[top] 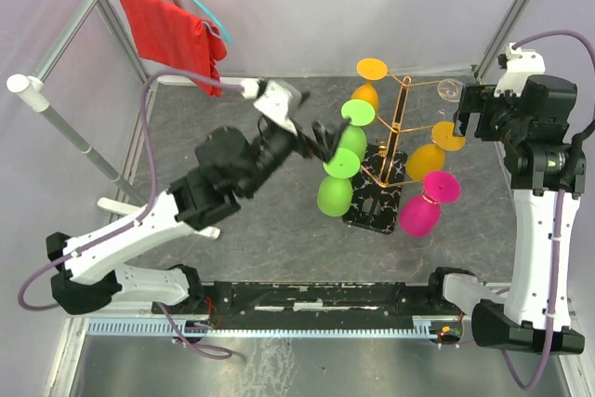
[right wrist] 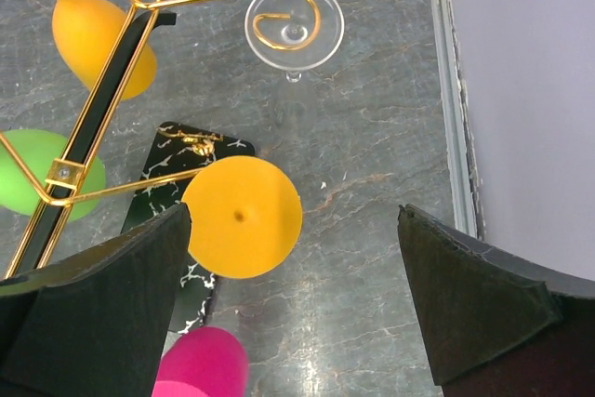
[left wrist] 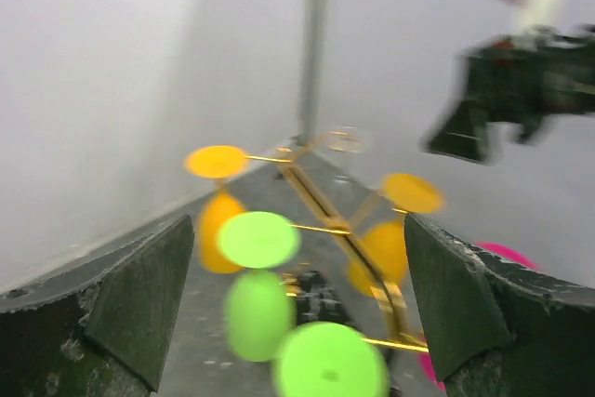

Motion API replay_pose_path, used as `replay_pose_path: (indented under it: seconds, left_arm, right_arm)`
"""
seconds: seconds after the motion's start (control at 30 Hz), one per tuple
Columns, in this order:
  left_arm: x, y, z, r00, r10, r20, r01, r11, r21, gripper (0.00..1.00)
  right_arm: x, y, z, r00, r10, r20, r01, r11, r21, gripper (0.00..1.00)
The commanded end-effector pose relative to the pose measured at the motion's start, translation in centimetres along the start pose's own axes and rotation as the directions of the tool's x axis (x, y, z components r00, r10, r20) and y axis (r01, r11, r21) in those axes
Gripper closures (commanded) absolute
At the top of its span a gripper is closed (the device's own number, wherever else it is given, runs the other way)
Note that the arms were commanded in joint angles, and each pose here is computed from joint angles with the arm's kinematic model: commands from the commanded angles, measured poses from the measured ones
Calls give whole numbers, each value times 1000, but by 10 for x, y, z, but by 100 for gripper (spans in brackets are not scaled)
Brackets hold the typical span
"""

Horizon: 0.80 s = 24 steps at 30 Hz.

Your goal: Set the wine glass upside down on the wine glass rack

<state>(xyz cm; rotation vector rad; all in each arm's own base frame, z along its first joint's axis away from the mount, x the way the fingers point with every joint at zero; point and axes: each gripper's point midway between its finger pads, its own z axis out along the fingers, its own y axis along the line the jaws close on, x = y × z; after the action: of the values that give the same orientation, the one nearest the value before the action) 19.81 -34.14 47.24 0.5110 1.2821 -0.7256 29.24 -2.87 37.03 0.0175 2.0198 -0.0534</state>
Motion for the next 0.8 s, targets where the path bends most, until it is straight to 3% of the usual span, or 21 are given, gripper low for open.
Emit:
replay_pose_path:
  seconds: [0.0, 0.23, 0.57, 0.77]
  left_arm:
    - [6, 32, 20, 997, 11, -72, -9, 1000, 28, 1]
    - [19, 74, 59, 983, 7, -183, -21, 997, -77, 1]
    - [-2, 96, 52, 990, 3, -144, -32, 980, -198, 1]
    - [0, 101, 54, 983, 10, -185, -49, 977, -209, 1]
  right_arm:
    - [-2, 5, -14, 999, 0, 41, 1, 1000, -23, 0]
    - [9, 9, -26, 999, 22, 27, -21, 999, -33, 0]
    - [-35, -11, -69, 982, 84, 168, -100, 991, 91, 0]
    - [-45, -19, -79, 966, 123, 229, -157, 978, 136, 0]
